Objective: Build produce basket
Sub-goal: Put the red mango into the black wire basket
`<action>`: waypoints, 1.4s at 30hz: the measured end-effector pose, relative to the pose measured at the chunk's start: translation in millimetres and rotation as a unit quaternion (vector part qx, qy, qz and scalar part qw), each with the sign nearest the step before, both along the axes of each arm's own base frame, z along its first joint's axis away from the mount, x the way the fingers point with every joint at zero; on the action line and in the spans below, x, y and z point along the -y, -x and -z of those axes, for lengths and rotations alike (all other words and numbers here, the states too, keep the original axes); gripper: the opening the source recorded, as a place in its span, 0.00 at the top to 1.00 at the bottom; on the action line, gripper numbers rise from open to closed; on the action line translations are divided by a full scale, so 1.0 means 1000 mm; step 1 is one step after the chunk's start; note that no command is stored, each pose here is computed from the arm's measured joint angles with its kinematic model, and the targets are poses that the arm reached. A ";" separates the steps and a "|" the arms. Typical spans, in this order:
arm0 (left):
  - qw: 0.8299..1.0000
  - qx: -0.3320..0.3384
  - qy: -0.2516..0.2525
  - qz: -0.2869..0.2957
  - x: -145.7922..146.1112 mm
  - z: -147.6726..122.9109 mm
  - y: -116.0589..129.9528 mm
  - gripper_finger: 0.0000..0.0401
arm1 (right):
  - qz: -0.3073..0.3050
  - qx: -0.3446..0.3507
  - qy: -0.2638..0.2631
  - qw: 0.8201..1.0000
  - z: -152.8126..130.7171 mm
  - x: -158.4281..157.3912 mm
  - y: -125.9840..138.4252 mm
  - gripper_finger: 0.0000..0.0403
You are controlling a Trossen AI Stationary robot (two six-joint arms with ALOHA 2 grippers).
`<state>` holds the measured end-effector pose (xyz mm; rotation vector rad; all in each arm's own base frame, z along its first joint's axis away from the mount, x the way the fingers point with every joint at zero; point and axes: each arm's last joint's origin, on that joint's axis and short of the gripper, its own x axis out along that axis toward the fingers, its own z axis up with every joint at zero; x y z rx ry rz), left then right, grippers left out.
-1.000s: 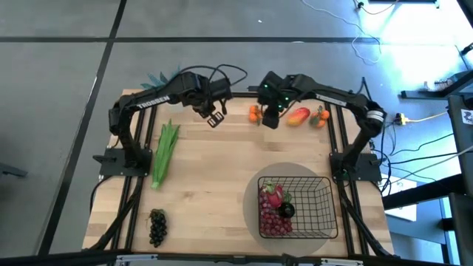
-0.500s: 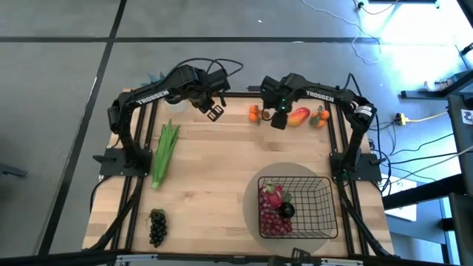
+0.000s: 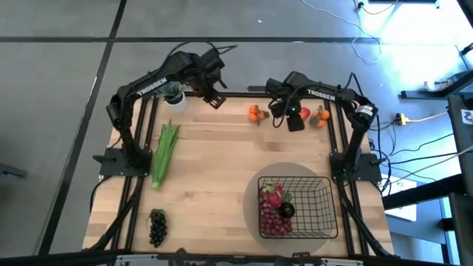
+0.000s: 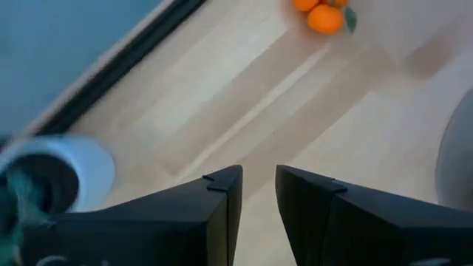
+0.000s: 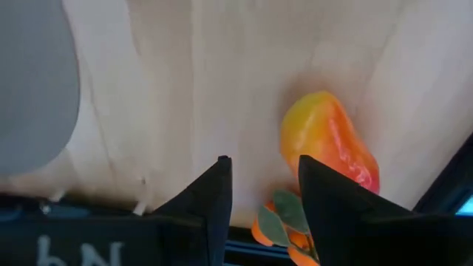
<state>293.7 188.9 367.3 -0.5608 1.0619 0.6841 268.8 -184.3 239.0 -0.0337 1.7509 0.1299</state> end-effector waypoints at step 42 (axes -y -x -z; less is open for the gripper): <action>0.923 -0.006 -0.100 0.371 -0.019 0.010 -0.009 0.82 | -0.010 0.004 -0.013 1.000 0.000 0.005 0.004 0.65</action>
